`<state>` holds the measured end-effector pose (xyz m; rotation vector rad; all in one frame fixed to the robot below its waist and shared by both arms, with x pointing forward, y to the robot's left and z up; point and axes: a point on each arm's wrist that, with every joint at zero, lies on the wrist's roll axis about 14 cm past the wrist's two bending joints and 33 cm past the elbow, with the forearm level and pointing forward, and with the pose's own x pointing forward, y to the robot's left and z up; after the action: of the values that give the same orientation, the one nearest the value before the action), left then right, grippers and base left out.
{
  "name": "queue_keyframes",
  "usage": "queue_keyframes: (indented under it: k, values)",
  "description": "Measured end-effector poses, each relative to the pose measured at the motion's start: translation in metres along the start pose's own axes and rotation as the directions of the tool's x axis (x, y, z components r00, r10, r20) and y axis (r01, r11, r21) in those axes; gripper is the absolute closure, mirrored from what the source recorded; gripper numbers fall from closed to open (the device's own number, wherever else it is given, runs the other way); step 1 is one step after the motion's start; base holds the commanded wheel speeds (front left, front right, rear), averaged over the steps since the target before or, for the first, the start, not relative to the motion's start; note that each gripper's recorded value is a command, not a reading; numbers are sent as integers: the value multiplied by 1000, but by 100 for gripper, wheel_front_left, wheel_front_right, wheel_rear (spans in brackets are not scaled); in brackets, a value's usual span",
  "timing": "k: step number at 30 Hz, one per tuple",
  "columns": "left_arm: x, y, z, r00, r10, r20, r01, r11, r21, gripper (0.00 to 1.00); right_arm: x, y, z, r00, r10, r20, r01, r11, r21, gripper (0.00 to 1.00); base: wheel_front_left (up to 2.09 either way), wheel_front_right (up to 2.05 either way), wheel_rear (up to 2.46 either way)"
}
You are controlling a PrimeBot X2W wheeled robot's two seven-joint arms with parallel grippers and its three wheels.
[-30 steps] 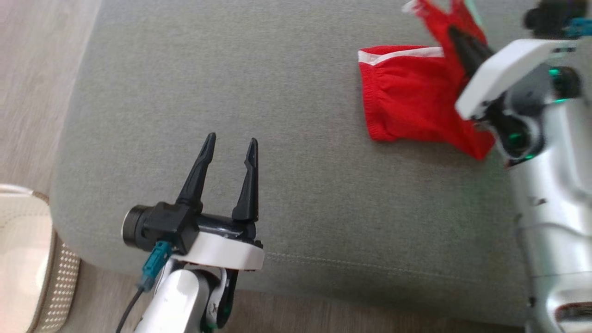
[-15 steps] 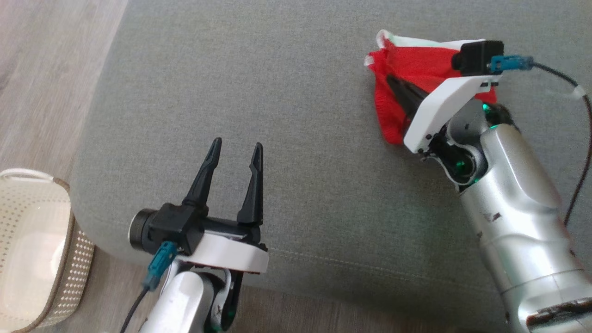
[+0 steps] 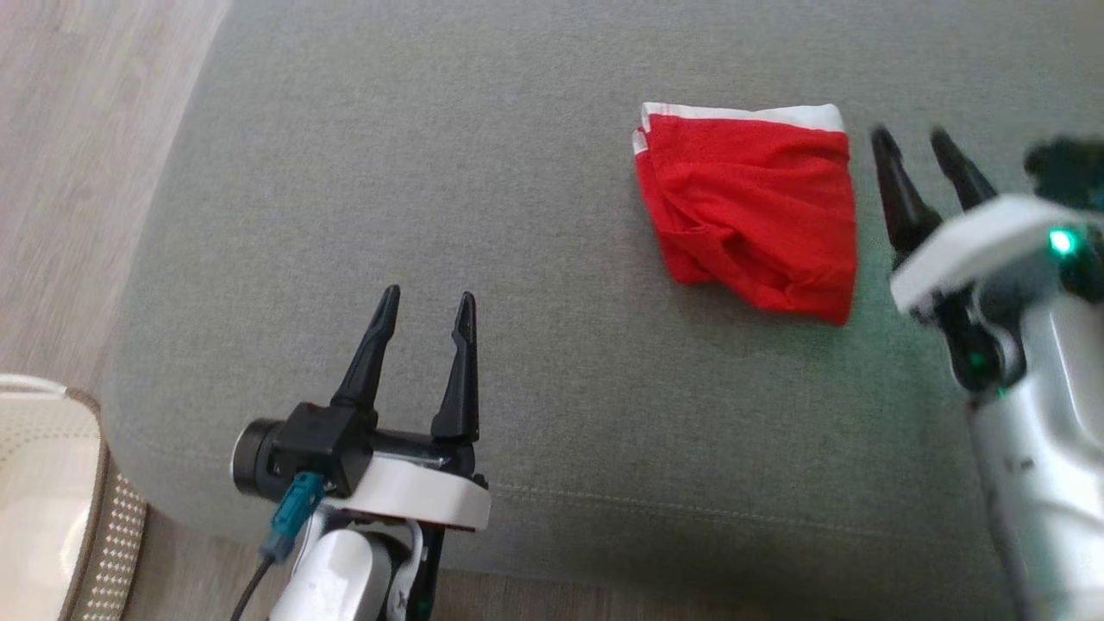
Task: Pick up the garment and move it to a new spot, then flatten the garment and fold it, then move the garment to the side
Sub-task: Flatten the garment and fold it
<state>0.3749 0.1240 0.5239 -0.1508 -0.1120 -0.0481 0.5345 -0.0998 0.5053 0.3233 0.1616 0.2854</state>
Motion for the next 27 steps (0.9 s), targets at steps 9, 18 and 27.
queue_keyframes:
  k: [9,18,27]
  values:
    - [-2,2,2,1000,2,3,-2,1000,5,0,-15,3,-27,998,34,-51,-42,987,-158,100,0,0,0]
    - [-9,15,-6,999,43,-28,-43,999,11,0,5,60,-83,955,208,-213,-272,901,-338,100,0,0,0]
    - [-9,19,-9,998,58,-37,-57,998,17,0,-7,109,-143,882,298,-366,-397,888,-234,100,0,0,0]
